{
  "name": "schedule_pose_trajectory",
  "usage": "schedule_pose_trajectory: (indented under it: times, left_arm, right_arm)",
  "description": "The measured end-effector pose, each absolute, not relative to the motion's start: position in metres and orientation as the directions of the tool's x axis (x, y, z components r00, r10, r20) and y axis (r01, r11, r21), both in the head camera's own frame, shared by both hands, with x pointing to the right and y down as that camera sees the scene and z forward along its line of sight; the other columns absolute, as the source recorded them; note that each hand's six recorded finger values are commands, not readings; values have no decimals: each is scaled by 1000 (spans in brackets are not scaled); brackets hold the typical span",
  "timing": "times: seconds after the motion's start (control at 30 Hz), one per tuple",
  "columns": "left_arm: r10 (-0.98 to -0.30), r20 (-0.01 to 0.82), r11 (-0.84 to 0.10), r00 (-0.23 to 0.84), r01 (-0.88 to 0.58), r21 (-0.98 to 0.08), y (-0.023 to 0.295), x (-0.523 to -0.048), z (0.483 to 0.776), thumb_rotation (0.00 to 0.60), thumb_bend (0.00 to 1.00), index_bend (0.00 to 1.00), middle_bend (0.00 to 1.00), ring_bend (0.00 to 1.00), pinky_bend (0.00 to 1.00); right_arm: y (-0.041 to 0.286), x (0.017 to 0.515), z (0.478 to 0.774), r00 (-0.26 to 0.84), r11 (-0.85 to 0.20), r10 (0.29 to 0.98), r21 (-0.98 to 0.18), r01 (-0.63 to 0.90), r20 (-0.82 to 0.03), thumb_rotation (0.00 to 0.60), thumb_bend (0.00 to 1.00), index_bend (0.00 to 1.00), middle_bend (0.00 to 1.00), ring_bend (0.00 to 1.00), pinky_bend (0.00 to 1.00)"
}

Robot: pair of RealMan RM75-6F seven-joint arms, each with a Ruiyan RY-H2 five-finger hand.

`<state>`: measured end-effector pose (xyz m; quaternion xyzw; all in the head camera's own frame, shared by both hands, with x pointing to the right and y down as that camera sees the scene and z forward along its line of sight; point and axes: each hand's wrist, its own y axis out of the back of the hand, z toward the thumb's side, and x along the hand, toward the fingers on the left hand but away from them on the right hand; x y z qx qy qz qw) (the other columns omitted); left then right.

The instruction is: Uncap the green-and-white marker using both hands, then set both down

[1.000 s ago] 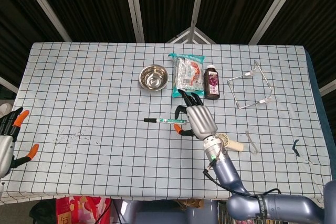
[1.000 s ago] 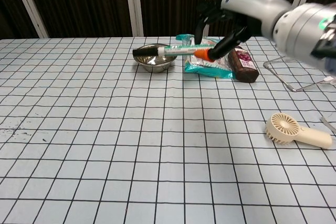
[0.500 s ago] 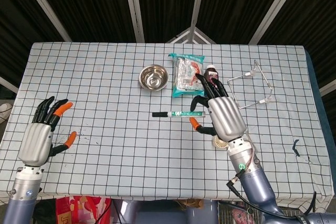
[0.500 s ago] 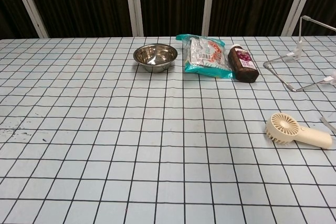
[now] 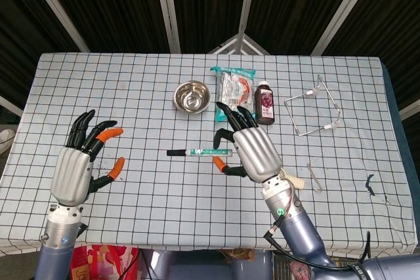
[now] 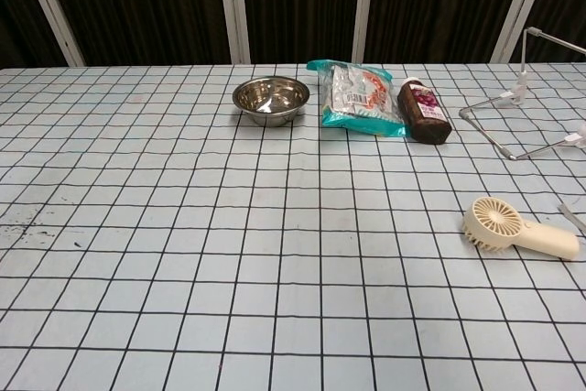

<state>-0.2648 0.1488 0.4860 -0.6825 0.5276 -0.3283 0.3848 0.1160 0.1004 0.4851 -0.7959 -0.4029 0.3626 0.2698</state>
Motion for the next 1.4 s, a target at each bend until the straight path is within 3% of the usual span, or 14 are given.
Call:
schedule_pose_trajectory:
  times: [0.17,0.47,1.4]
  left_arm:
    - [-974,59,-157,218,-465,-871,150,-267,496,600,451,356,223,0,0]
    - [-971,75,-181,229,-490,-852,153,-263,515,600,448,361,222,0,0]
    - [-973,25,-150,228,-551,-821,153,-257,521,600,446,442,260,0,0]
  right_arm:
    - [105,101,490,416,-554,824,-699,451,-385,600,510,697,54,145,42]
    - [102,82,480,424,-542,832,-691,479,-358,600,512,697,53,145,45]
    - [102,45,471,431,-571,815,-662,485,-387,600,524,702,53,146,49]
